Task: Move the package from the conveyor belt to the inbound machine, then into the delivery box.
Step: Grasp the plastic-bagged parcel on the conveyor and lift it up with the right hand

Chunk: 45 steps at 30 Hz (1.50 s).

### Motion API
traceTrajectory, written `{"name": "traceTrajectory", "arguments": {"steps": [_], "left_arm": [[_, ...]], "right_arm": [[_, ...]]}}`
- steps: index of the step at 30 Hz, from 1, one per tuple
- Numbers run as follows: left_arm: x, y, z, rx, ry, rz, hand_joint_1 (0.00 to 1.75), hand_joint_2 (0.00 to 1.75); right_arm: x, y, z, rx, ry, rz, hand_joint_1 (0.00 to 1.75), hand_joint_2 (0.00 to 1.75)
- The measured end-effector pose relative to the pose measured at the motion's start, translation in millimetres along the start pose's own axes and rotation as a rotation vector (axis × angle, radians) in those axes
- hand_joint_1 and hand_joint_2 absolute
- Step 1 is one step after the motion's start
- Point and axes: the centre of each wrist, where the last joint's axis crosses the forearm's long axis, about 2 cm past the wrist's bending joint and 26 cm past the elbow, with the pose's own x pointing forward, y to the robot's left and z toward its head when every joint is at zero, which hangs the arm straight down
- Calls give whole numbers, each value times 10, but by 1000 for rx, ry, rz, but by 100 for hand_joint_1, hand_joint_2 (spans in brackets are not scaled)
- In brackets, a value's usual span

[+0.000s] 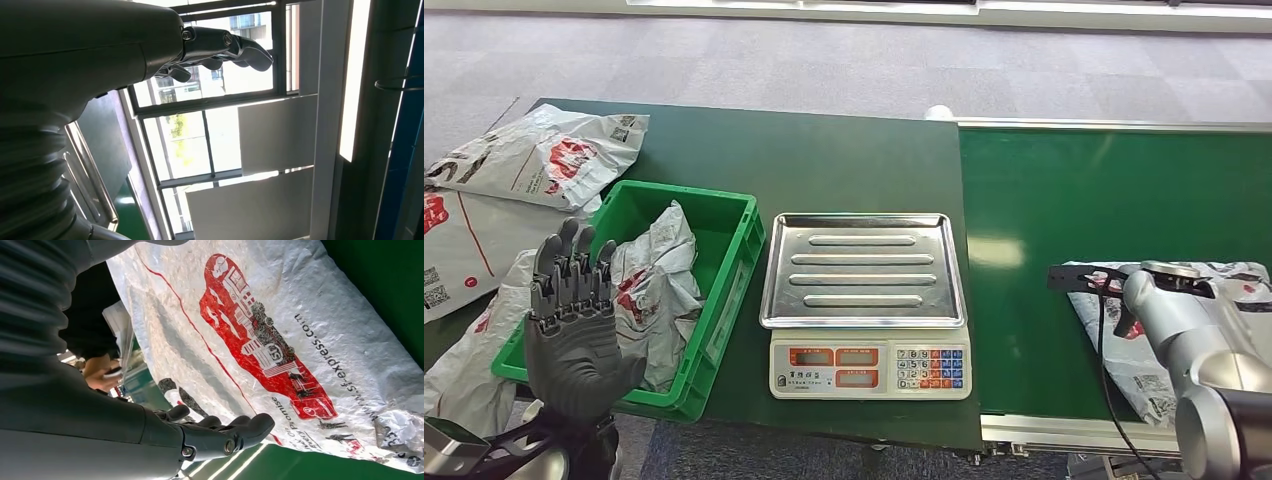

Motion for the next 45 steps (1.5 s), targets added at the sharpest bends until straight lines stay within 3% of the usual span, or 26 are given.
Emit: {"name": "traceTrajectory", "arguments": {"steps": [9, 14, 18, 25, 36, 38, 42, 45], "left_arm": [[33, -1, -19, -6, -12, -6, 0, 175], [79, 11, -35, -17, -23, -15, 0, 175], [107, 23, -48, -22, -33, -18, 0, 175], [126, 55, -55, -23, -37, -28, 0, 175], [141, 82, -51, -25, -36, -36, 0, 175], [143, 86, -51, -22, -37, -39, 0, 175], [155, 90, -58, -13, -41, -52, 0, 175], [157, 91, -63, -13, -41, -57, 0, 175]], "right_arm": [[43, 1, 1, 5, -87, 32, 0, 175], [104, 49, -12, 41, -326, 78, 0, 175], [167, 164, -48, 59, -398, 107, 0, 175], [152, 346, -107, 76, -410, 122, 0, 175], [98, 366, -115, 71, -400, 141, 0, 175], [101, 369, -116, 48, -355, 147, 0, 175], [97, 394, -127, -26, -114, 163, 0, 175], [46, 439, -141, -12, -96, 154, 0, 175]]}}
